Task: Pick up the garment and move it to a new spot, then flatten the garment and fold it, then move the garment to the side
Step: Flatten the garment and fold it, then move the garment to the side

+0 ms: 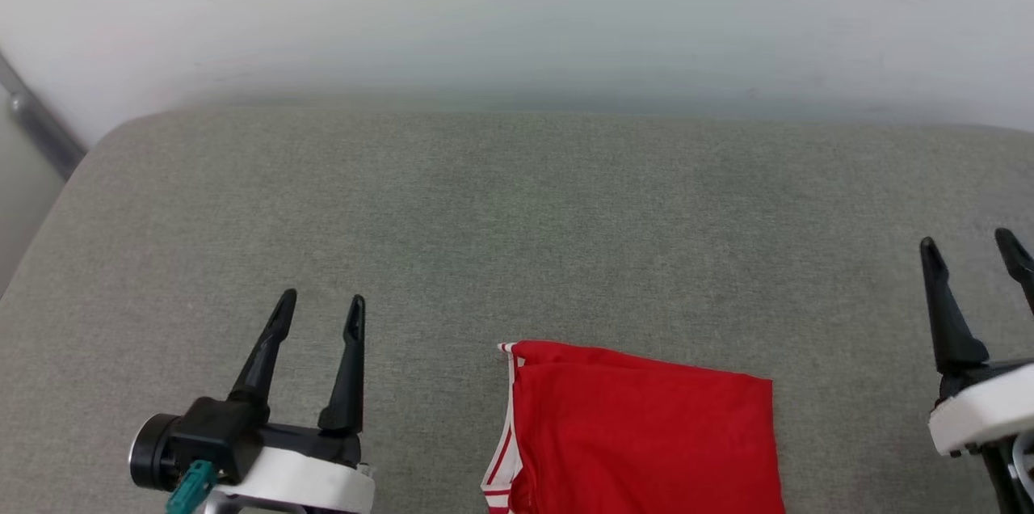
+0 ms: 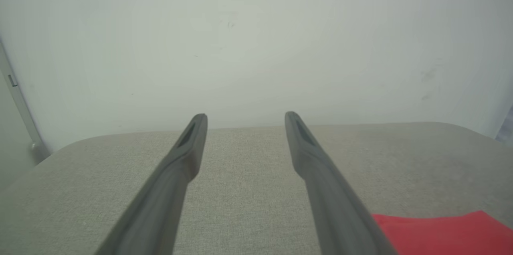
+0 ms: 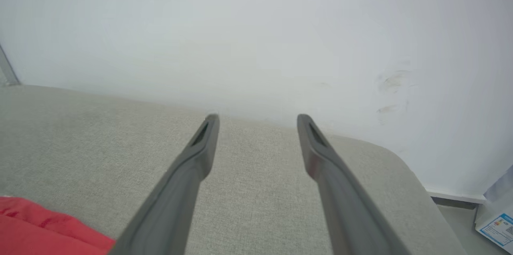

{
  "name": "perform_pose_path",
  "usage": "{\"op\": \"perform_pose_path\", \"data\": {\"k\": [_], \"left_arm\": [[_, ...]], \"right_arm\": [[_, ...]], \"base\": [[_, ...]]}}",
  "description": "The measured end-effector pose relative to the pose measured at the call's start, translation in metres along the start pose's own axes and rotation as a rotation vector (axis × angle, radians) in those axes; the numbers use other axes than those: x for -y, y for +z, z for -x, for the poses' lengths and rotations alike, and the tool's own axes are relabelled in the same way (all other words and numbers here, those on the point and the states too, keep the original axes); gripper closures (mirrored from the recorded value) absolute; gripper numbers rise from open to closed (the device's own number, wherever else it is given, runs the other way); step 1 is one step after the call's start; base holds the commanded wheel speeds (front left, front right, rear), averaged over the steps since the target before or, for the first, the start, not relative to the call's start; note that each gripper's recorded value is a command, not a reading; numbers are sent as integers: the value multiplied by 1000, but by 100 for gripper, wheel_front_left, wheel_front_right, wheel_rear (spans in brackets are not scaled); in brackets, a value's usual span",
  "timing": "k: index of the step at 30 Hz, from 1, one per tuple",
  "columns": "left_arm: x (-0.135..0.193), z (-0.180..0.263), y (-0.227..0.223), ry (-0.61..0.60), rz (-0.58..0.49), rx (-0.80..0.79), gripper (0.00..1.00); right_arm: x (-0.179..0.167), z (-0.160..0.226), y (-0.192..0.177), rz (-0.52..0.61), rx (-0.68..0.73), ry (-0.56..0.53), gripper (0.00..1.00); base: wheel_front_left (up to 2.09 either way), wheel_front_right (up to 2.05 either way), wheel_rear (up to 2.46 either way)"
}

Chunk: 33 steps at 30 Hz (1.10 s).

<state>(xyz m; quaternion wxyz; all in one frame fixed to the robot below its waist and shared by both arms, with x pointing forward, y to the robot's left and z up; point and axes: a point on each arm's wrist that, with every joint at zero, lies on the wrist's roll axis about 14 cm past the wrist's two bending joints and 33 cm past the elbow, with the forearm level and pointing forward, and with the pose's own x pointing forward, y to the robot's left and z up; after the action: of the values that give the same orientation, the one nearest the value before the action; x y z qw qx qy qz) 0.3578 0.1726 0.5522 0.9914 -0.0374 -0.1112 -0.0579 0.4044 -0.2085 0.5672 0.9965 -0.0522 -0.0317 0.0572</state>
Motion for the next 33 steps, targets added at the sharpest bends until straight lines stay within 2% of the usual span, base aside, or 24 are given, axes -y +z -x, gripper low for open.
{"op": "perform_pose_path", "data": {"k": [2,4,8,17,33], "left_arm": [[-1,-2,1,7,21,7,0],[0,0,1,8,30,8,0],[0,4,1,11,35,6,0],[-1,10,0,15,24,-4,0],[1,15,-8,9,18,-31,0]], "right_arm": [[2,8,7,-45,71,-23,0],[2,19,8,-30,108,-28,0],[-2,35,10,-83,166,-60,0],[-18,51,-4,-138,139,-82,0],[-23,47,-15,-151,79,-77,0]], "base": [[0,0,0],[0,0,0],[0,0,0],[0,0,0],[0,0,0]]}}
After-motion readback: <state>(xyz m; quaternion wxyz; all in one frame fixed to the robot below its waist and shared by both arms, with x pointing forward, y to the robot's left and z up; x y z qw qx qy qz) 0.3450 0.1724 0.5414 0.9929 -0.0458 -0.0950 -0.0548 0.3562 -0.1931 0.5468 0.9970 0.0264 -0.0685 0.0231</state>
